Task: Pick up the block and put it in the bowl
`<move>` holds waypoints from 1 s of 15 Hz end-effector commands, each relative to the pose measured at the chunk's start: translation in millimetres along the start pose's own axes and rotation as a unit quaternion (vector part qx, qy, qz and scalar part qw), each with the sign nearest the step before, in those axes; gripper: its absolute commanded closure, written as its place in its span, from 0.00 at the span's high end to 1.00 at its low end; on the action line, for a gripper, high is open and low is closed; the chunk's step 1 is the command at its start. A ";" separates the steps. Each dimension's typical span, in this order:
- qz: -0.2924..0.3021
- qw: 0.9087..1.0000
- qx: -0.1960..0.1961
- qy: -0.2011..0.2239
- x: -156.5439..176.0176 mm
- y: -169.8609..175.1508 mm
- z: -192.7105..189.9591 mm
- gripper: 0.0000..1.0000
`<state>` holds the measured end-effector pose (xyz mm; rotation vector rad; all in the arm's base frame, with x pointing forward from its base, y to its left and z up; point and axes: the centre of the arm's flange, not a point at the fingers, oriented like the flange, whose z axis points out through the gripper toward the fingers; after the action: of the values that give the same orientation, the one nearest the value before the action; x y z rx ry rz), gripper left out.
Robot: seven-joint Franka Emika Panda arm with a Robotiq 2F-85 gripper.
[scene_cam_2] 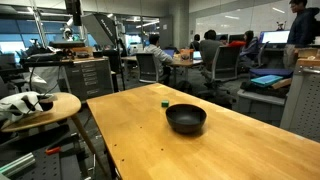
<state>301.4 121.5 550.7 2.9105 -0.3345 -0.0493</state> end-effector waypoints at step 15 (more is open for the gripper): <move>-0.034 0.999 -0.004 0.016 0.7 12.9 0.9 1.00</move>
<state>301.7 119.7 552.4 2.9088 -0.3173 -0.0435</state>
